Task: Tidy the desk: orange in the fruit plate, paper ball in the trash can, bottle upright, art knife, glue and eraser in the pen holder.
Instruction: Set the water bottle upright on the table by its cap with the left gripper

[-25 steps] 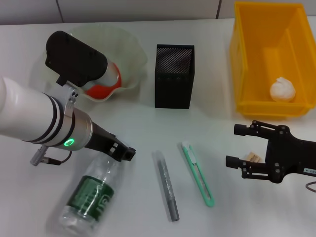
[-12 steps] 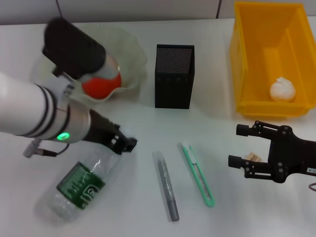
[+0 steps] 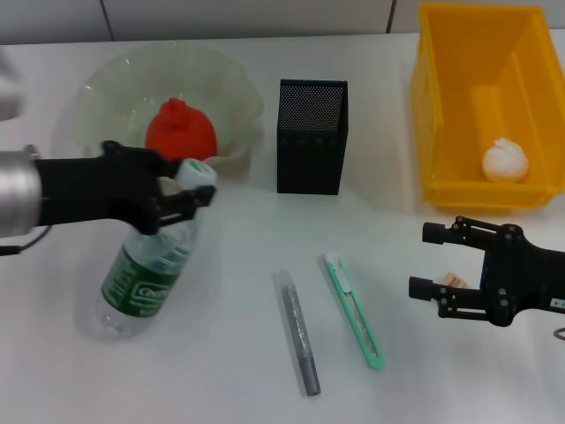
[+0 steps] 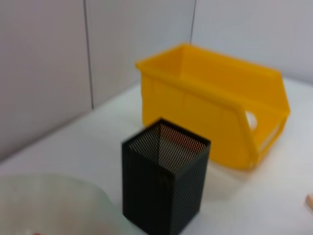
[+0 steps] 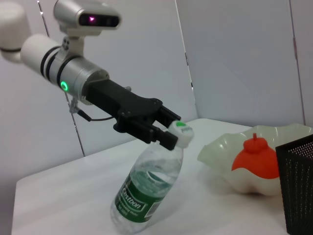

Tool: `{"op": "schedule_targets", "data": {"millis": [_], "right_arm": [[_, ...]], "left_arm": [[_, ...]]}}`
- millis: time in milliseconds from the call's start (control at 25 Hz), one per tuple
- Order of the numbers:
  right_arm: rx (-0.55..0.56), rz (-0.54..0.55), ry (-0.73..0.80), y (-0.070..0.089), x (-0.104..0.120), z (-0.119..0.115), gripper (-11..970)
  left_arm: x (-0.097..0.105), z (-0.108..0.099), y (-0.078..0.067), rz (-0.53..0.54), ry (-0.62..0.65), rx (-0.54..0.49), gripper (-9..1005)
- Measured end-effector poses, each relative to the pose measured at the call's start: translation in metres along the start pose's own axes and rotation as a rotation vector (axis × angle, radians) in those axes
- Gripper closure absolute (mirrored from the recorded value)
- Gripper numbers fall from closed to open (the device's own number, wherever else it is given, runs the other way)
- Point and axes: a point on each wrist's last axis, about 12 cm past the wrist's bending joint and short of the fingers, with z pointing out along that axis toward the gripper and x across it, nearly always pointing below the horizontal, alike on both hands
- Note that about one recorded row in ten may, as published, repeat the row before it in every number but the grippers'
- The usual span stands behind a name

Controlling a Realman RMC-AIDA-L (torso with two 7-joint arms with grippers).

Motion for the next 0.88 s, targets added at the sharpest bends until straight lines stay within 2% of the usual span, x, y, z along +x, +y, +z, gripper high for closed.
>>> {"op": "schedule_targets", "data": {"millis": [40,200,280,360,520,880], "right_arm": [[0.000,0.000,0.000,0.000,0.000,0.000,161],[-0.006,0.010,-0.001,-0.001,-0.003,0.001,161],[-0.009,0.011,-0.003,-0.001,-0.004,0.002,161],[-0.014,0.014,-0.005,-0.001,-0.005,0.002,161],[-0.020,0.018,-0.007,-0.002,-0.007,0.003,162],[-0.025,0.016,-0.008,-0.003,-0.009,0.005,162]], "left_arm": [[0.000,0.000,0.000,0.000,0.000,0.000,546],[0.024,-0.015,0.012,-0.023,-0.141,0.038,547],[0.028,-0.017,0.014,-0.033,-0.174,0.043,547],[0.040,-0.023,0.021,-0.056,-0.265,0.064,548],[0.047,-0.025,0.025,-0.060,-0.296,0.068,549],[0.044,-0.027,0.025,-0.029,-0.305,0.070,552]]}}
